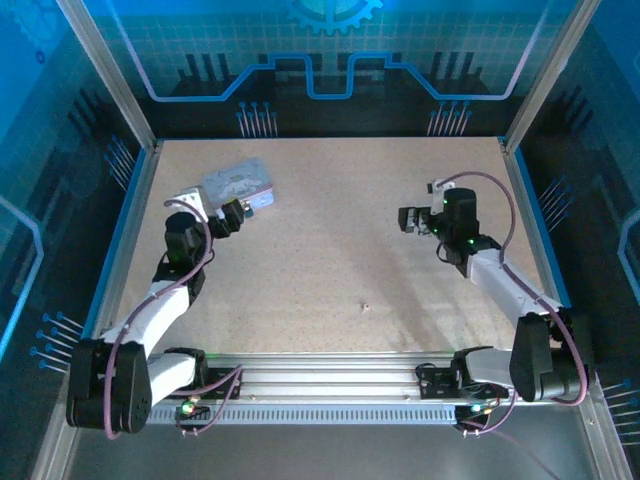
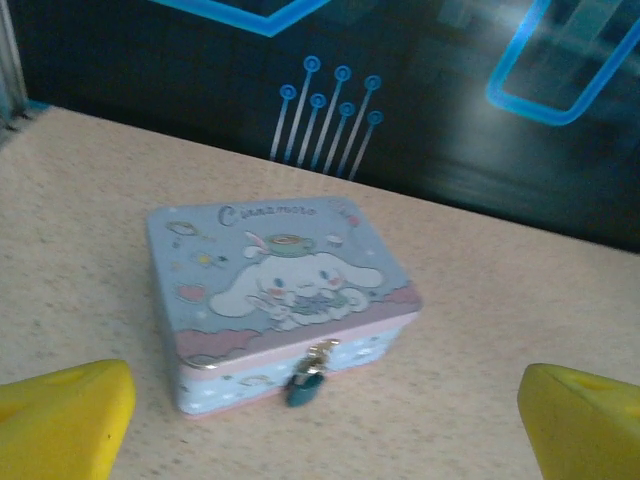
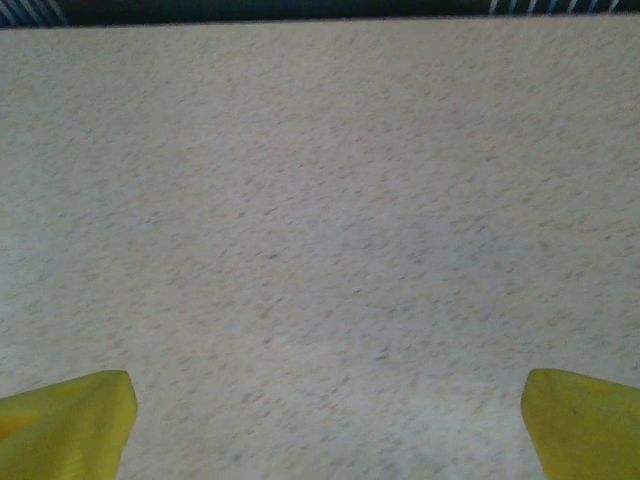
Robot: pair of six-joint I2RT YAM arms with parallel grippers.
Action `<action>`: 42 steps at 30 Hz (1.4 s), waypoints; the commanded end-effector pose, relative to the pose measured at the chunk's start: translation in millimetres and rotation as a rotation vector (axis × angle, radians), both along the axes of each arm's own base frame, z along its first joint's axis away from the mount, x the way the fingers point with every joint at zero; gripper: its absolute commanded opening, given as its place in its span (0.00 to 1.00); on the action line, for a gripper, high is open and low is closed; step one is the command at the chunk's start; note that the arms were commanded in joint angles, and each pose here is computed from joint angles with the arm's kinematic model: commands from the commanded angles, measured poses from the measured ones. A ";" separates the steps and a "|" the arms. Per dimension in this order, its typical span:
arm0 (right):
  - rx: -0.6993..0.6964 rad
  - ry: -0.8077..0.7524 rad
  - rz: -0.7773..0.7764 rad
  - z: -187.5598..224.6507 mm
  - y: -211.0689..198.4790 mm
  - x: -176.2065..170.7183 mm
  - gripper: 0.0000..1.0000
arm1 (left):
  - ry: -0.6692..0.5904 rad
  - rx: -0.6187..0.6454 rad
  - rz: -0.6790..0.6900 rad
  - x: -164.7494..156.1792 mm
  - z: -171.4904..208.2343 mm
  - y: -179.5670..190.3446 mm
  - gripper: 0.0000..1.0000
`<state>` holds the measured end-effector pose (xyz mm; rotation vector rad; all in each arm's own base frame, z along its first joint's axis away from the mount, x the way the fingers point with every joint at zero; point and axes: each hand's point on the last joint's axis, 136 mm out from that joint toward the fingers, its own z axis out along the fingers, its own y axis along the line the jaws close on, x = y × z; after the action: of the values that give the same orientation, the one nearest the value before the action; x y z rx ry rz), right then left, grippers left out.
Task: Unlock the padlock with the key
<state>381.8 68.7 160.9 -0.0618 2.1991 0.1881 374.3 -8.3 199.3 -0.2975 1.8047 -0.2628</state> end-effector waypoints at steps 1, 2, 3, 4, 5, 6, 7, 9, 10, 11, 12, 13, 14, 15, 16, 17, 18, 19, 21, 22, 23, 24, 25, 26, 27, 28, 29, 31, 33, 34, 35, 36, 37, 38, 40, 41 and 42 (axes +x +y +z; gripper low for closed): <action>0.013 0.295 0.003 -39.4 20.5 -44.4 1.00 | 0.153 -0.219 -0.030 -17.3 -26.0 -15.3 0.99; 0.004 0.323 0.023 -41.7 28.2 -50.3 0.99 | 0.161 -0.256 -0.046 -19.8 -27.0 -20.4 0.99; -0.009 0.363 0.047 -47.2 37.1 -59.5 0.98 | 0.174 -0.296 -0.060 -22.7 -28.9 -25.9 0.99; -0.014 0.381 0.067 -42.9 47.2 -62.7 0.97 | 0.192 -0.336 -0.074 -25.8 -32.3 -32.0 0.99; -0.024 0.413 0.084 -45.5 54.3 -69.3 0.96 | 0.204 -0.364 -0.090 -28.1 -34.1 -38.1 0.99; -0.037 0.447 0.109 -48.6 63.3 -76.8 0.93 | 0.218 -0.394 -0.108 -30.8 -37.0 -45.3 0.99; -0.052 0.481 0.133 -51.8 71.4 -84.7 0.92 | 0.236 -0.418 -0.127 -34.1 -40.3 -53.4 0.99; -0.086 0.541 0.168 -57.4 83.7 -98.8 0.88 | 0.261 -0.443 -0.166 -39.7 -45.2 -69.3 0.99; -0.107 0.568 0.187 -59.9 90.1 -105.6 0.86 | 0.275 -0.449 -0.185 -43.2 -47.6 -77.7 0.99; -0.124 0.592 0.201 -62.7 94.5 -111.2 0.85 | 0.287 -0.451 -0.198 -45.7 -50.6 -83.8 0.99; -0.144 0.612 0.215 -64.3 99.6 -116.8 0.85 | 0.297 -0.452 -0.217 -48.9 -53.2 -92.0 0.99; -0.166 0.632 0.228 -66.6 104.5 -122.4 0.84 | 0.304 -0.453 -0.235 -51.5 -54.7 -99.1 0.99; -0.186 0.645 0.246 -68.2 109.3 -127.5 0.84 | 0.311 -0.455 -0.246 -53.7 -56.6 -104.4 0.99; -0.211 0.663 0.261 -70.5 113.7 -133.0 0.83 | 0.314 -0.456 -0.256 -55.3 -58.2 -108.9 0.99; -0.234 0.681 0.278 -72.8 118.3 -137.9 0.79 | 0.316 -0.458 -0.267 -57.0 -59.6 -113.0 0.99; -0.254 0.699 0.293 -74.9 122.2 -142.2 0.78 | 0.318 -0.460 -0.268 -57.5 -61.1 -114.7 0.99; -0.282 0.724 0.306 -78.7 125.2 -147.2 0.75 | 0.318 -0.462 -0.269 -57.4 -61.9 -115.8 0.99; -0.310 0.744 0.316 -82.2 128.6 -151.8 0.74 | 0.318 -0.464 -0.269 -57.2 -63.0 -116.2 0.99; -0.369 0.778 0.339 -88.8 133.9 -160.2 0.72 | 0.321 -0.465 -0.270 -57.2 -64.5 -116.7 0.99; -0.399 0.793 0.353 -92.5 136.9 -165.0 0.72 | 0.322 -0.465 -0.271 -57.1 -64.8 -116.8 0.99; -0.423 0.808 0.361 -95.9 138.9 -168.8 0.72 | 0.322 -0.465 -0.272 -57.5 -64.8 -116.7 0.99; -0.449 0.820 0.374 -99.6 142.0 -173.0 0.70 | 0.322 -0.464 -0.270 -57.6 -65.4 -116.4 0.99; -0.472 0.835 0.385 -103.2 144.1 -176.6 0.67 | 0.321 -0.463 -0.267 -57.8 -65.7 -115.8 0.99; -0.490 0.853 0.392 -107.2 145.2 -180.4 0.64 | 0.323 -0.460 -0.265 -58.0 -66.6 -115.2 0.99; -0.509 0.868 0.399 -111.1 146.7 -183.8 0.62 | 0.323 -0.459 -0.262 -58.4 -67.3 -114.7 0.99; -0.524 0.883 0.406 -115.2 147.9 -186.7 0.60 | 0.323 -0.458 -0.262 -58.7 -67.3 -114.4 0.99; -0.537 0.895 0.410 -118.6 148.7 -189.1 0.58 | 0.324 -0.456 -0.261 -59.0 -67.8 -114.1 0.99; -0.564 0.913 0.416 -124.9 149.5 -192.5 0.54 | 0.323 -0.457 -0.261 -59.2 -67.9 -114.1 0.99; -0.582 0.922 0.416 -129.2 149.1 -194.0 0.51 | 0.326 -0.456 -0.260 -59.5 -68.5 -114.0 0.99; -0.586 0.923 0.415 -130.5 149.0 -193.8 0.51 | 0.323 -0.456 -0.261 -59.3 -67.6 -114.0 0.99; -0.589 0.923 0.414 -131.3 148.5 -193.6 0.51 | 0.326 -0.456 -0.259 -59.9 -68.7 -113.7 0.99; -0.593 0.919 0.412 -131.9 148.3 -192.8 0.50 | 0.323 -0.455 -0.260 -59.6 -67.7 -113.7 0.99; -0.596 0.917 0.411 -132.5 148.2 -192.0 0.49 | 0.322 -0.456 -0.259 -59.7 -67.7 -113.6 0.99; -0.598 0.915 0.410 -133.1 148.1 -191.5 0.48 | 0.322 -0.456 -0.260 -59.7 -67.2 -113.7 0.99; -0.605 0.915 0.409 -134.7 148.0 -190.6 0.47 | 0.323 -0.456 -0.260 -60.0 -68.0 -113.8 0.99; -0.607 0.914 0.409 -135.6 148.3 -189.8 0.46 | 0.323 -0.457 -0.260 -60.2 -68.0 -113.8 0.99; -0.609 0.912 0.409 -135.9 148.5 -189.1 0.46 | 0.322 -0.457 -0.260 -60.1 -67.5 -113.8 0.99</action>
<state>192.8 216.6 25.2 -0.9076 3.0481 -0.2564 316.7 -121.1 131.6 -0.4399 2.0992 -0.8431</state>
